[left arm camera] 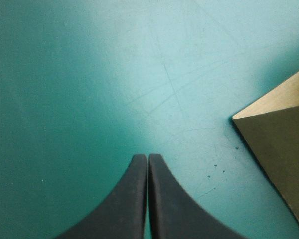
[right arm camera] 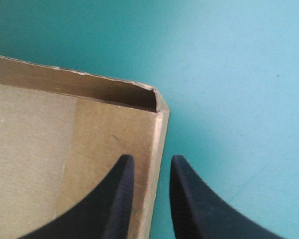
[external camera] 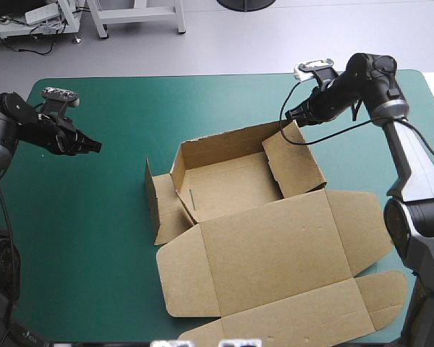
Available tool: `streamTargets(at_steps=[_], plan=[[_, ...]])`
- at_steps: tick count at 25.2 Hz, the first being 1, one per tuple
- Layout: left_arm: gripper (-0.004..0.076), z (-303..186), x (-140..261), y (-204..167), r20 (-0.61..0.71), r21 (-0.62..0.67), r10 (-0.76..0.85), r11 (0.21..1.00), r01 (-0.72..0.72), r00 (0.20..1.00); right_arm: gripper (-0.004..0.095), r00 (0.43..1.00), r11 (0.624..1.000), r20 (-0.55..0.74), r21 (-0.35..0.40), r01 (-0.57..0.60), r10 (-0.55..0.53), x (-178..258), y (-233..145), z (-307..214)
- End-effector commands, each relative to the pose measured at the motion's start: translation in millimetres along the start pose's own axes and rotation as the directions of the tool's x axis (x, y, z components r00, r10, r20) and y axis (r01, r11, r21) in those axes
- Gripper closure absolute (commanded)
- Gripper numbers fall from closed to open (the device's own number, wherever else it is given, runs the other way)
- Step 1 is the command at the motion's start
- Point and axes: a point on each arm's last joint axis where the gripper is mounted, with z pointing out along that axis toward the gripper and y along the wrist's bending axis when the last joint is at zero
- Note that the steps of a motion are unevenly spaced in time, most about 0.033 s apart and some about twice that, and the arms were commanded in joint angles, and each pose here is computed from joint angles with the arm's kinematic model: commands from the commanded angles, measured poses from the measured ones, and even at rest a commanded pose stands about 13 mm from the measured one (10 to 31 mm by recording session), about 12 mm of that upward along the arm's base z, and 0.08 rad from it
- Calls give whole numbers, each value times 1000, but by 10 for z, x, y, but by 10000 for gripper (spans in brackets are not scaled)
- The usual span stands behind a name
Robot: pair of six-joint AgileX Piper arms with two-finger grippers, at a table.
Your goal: Fold the box
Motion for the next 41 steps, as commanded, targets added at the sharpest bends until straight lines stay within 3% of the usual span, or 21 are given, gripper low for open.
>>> streamTargets(at_steps=[1, 8, 19, 24, 29, 33, 41], plan=[[729, -234, -85, -61, 103, -18, 7, 1000, -5, 995, 658, 989, 1000, 147, 20, 2, -5, -50, 197, -706], [729, -234, -82, -63, 100, -16, 7, 1000, -6, 995, 642, 985, 999, 169, 20, -28, 24, 68, 304, -954], [729, -234, -85, -61, 103, -18, 7, 1000, -5, 995, 641, 997, 1000, -79, 1, 8, -8, 484, 192, -370], [729, -234, -84, -62, 102, -18, 7, 1000, -5, 995, 512, 994, 1000, -108, -23, -5, 2, 483, 163, -218], [729, -234, -84, -62, 102, -18, 7, 1000, -6, 995, 504, 988, 999, -152, -35, -18, 12, 492, 103, -3], [729, -234, -85, -63, 103, -16, 7, 1000, -5, 995, 535, 991, 998, -135, -64, -30, 21, 461, 80, 154], [729, -234, -85, -63, 103, -16, 7, 1000, -5, 995, 689, 997, 992, -10, -105, -71, 70, 331, 76, 283]])
